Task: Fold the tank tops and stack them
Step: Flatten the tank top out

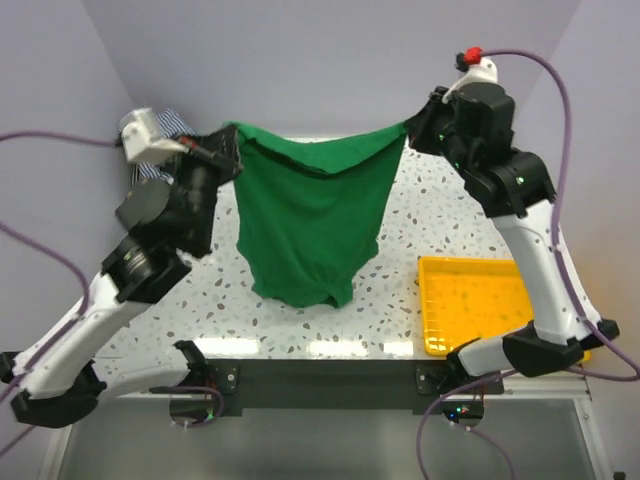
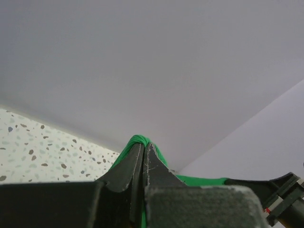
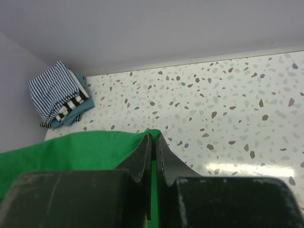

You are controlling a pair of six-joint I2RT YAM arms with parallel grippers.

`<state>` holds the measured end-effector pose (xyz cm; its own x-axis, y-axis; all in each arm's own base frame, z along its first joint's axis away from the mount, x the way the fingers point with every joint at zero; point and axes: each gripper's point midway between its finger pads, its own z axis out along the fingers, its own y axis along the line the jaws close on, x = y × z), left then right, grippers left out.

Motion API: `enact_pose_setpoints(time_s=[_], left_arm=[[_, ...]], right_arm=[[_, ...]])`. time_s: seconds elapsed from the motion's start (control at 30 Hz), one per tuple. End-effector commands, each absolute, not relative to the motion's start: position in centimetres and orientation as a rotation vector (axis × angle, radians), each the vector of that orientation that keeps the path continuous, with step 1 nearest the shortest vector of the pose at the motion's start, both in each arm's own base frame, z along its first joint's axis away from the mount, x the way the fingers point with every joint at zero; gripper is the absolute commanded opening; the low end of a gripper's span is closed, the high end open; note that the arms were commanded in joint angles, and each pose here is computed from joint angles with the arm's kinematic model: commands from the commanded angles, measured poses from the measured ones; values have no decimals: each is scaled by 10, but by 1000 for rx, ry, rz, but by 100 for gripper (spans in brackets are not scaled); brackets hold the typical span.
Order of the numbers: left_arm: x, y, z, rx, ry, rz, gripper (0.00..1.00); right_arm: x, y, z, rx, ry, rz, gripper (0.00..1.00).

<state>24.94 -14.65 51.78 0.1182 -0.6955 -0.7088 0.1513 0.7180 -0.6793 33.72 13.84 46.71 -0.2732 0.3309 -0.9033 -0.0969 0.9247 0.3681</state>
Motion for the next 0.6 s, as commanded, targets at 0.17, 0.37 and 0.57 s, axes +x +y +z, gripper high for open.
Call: enact_pose_setpoints(time_s=[0.17,0.37,0.57], left_arm=[[431,-142,520,-352,1340,-818,0],[530,-130,555,-227,1313,-959,0],[534,-73,585,-184,1188,-1035,0]], right_arm=[[437,170,507,136,1641,525,0],[503,174,544,126,1493,598,0],[519,151,548,176,1416,612,0]])
